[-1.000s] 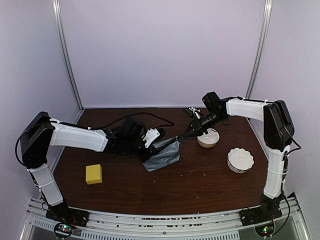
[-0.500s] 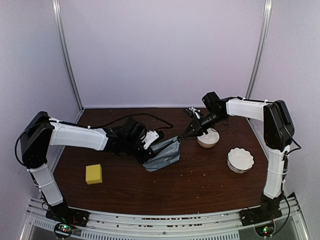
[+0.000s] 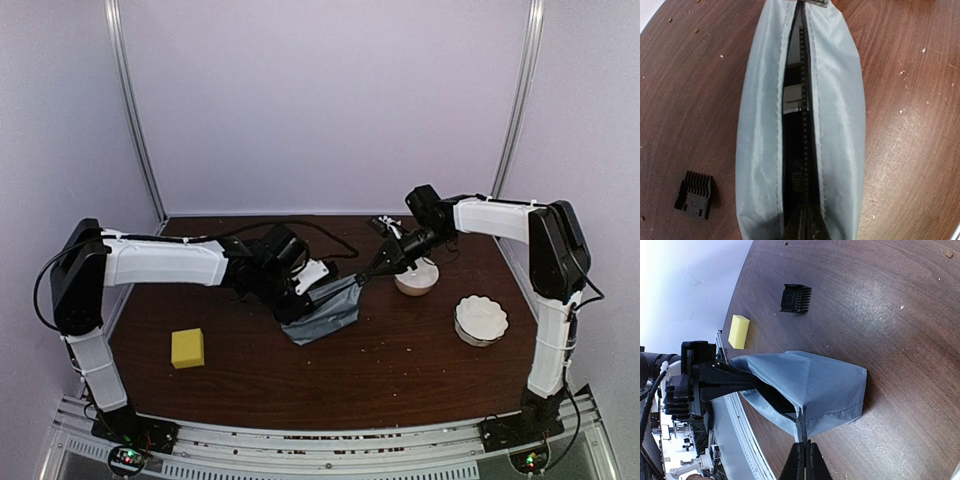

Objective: Sort the hair-cutting tools

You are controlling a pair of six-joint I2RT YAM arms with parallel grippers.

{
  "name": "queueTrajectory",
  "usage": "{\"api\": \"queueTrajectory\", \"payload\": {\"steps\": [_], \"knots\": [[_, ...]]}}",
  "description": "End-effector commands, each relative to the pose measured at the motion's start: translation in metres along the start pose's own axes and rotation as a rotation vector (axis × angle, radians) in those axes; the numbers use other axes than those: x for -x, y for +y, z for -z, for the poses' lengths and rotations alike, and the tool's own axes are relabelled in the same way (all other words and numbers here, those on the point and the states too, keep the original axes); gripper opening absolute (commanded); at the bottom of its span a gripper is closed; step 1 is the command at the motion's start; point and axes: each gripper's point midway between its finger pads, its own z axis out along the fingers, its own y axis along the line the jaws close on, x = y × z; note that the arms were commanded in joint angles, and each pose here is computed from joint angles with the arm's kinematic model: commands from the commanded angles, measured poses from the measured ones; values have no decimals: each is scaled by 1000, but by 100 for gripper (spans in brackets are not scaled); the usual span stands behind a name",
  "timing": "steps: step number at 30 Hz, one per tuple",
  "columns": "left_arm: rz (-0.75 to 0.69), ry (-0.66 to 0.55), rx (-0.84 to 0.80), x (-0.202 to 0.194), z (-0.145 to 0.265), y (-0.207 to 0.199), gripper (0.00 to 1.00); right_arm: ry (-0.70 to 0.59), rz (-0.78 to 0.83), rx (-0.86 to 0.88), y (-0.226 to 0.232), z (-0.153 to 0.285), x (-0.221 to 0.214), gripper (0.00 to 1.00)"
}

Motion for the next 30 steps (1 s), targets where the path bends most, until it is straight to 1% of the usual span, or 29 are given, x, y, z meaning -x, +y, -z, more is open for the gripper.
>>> {"api": "queueTrajectory", "payload": {"steps": [1, 3, 5, 9, 11, 15, 18, 21, 25, 27, 30], "knots": [[53, 83, 16, -9, 7, 1, 6, -29, 46, 16, 13, 10, 5, 0], [50, 72, 19, -5, 12, -1, 14, -27, 46, 18, 13, 9, 4, 0], [53, 52, 28, 1, 19, -2, 20, -25, 47, 22, 14, 9, 4, 0], [69, -21, 39, 19, 45, -2, 24, -25, 50, 24, 16, 9, 3, 0], [103, -64, 51, 27, 63, -1, 24, -24, 54, 24, 17, 10, 3, 0], [232, -170, 158, 30, 103, 17, 27, -21, 68, 18, 19, 13, 1, 0], [337, -217, 221, 18, 122, 26, 28, -16, 66, 9, 15, 15, -3, 0], [393, -217, 239, 3, 128, 28, 29, -21, 43, -17, 3, 20, -5, 0], [465, -191, 289, -21, 123, 34, 28, -21, 18, -55, -9, 32, -11, 0], [539, -190, 330, -32, 122, 40, 29, 0, 41, -100, -12, 39, -23, 0], [590, -214, 295, -35, 116, 36, 29, -16, 81, -139, -10, 46, -33, 0]]}}
